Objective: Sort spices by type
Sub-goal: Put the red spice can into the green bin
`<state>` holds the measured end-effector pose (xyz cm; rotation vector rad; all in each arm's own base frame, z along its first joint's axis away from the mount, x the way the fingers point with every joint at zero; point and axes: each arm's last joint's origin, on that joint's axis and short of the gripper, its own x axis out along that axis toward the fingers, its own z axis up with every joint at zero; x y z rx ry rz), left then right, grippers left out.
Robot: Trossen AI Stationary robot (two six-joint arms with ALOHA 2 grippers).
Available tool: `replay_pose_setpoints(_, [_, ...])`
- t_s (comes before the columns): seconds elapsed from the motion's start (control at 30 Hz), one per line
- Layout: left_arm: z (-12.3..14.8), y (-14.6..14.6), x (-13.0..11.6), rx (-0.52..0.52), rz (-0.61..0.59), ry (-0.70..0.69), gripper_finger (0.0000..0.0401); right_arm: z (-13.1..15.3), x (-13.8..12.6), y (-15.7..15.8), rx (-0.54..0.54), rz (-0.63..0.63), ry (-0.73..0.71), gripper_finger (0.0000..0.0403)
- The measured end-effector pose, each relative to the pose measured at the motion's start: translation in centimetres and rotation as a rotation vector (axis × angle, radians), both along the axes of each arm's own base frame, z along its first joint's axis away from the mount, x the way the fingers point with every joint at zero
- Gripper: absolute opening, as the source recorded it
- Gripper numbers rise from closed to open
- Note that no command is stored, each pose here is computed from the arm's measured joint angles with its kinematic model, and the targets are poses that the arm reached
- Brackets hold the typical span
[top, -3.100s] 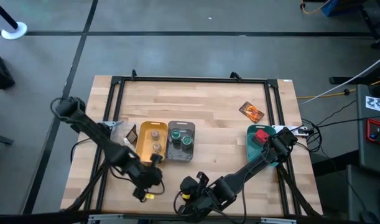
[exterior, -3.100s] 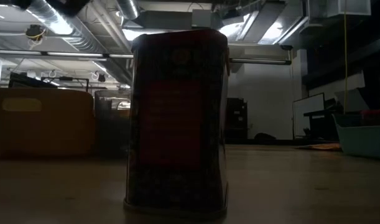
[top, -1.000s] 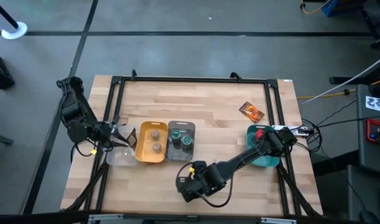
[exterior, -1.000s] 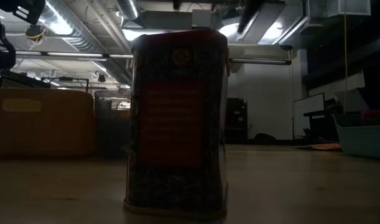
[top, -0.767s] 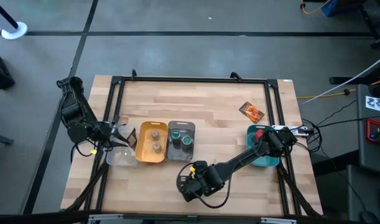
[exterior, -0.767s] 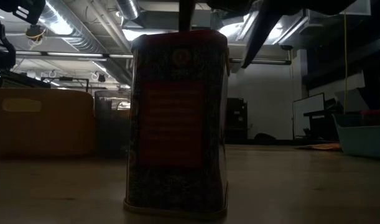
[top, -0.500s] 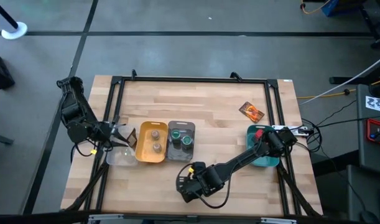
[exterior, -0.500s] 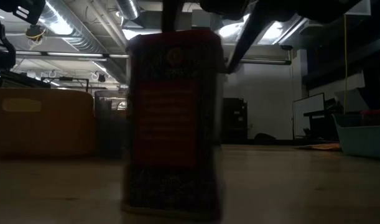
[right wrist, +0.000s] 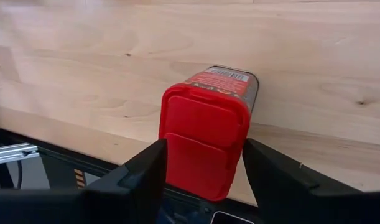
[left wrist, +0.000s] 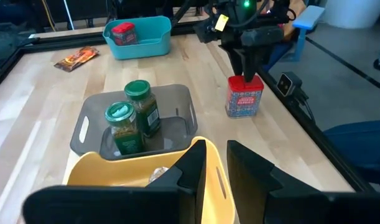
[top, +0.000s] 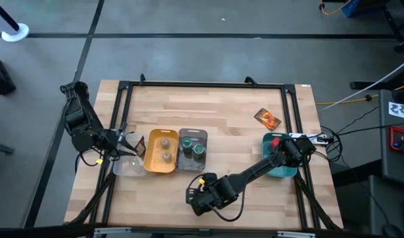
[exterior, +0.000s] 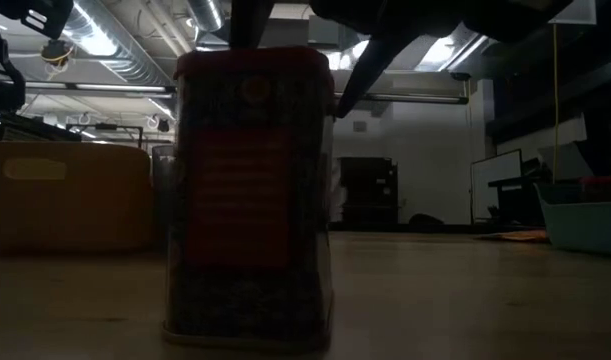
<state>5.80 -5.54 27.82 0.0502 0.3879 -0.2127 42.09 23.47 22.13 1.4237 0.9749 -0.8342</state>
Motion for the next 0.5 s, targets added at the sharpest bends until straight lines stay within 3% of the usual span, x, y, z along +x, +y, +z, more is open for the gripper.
replay_pose_setpoints(0.23, [0.6,1.3,-0.7,-0.016,0.039,-0.083,0.0056,0.0,0.0,0.1,0.004,0.001,-0.007,0.0209])
replay_pose_setpoints(0.5, [1.2,4.2,-2.5,-0.156,0.056,-0.199,0.0056,0.0,0.0,0.1,0.004,0.001,-0.008,0.0209])
